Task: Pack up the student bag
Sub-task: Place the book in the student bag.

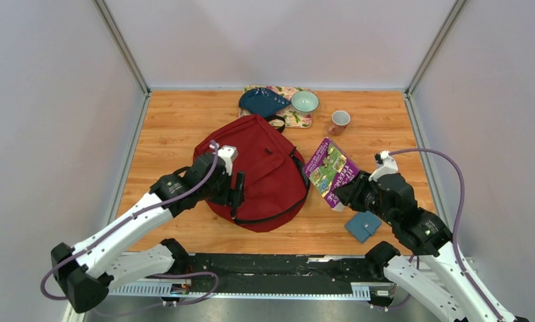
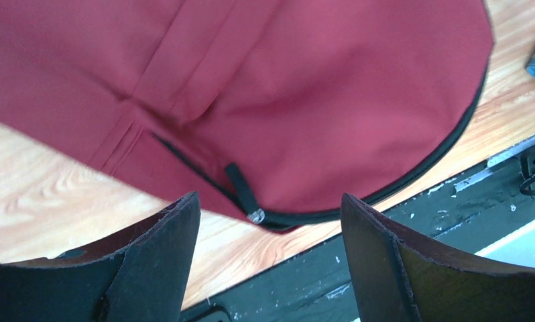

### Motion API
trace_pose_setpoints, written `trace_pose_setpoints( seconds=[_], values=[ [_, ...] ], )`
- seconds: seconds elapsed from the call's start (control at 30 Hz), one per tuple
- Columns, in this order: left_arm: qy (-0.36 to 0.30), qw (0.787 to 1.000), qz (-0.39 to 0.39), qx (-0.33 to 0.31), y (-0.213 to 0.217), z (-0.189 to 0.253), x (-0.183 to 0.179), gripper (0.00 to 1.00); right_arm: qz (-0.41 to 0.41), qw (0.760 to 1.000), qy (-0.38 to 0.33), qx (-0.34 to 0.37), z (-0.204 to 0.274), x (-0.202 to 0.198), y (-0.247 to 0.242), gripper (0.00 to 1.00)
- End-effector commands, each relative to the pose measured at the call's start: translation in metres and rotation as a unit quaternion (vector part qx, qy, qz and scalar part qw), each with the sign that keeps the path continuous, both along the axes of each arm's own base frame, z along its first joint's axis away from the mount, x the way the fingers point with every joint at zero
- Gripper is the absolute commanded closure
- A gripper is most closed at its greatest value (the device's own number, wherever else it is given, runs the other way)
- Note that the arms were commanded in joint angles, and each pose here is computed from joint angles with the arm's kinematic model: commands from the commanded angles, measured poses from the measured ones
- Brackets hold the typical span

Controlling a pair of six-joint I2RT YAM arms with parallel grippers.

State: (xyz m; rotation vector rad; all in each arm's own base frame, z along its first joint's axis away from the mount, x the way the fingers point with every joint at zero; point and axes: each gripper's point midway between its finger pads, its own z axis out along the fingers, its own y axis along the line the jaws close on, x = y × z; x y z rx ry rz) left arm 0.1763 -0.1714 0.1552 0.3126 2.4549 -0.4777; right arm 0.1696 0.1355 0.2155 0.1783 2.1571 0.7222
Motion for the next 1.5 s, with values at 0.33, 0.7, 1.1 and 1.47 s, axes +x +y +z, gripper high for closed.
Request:
trace_pose_setpoints(
  seconds=[0.33,0.7,1.1,1.47],
  values=[
    [-0.076,0.958,-0.267,-0.070,-0.128,0.034,0.005,0.16,-0.058,0.994,-0.037,0.082,0.021,0.014,0.000,1.00],
    [-0.068,0.935,-0.347,-0.039,-0.157,0.011,-0.018,0.16,-0.063,0.994,-0.038,0.075,0.031,0.025,0.005,1.00],
    [-0.068,0.940,-0.335,-0.016,-0.148,0.007,-0.017,0.16,-0.085,0.991,-0.028,0.096,0.023,0.027,0.003,1.00],
    [-0.087,0.951,-0.296,-0.003,-0.145,0.011,-0.002,0.17,-0.073,0.994,-0.039,0.073,0.022,0.013,-0.008,1.00]
  ],
)
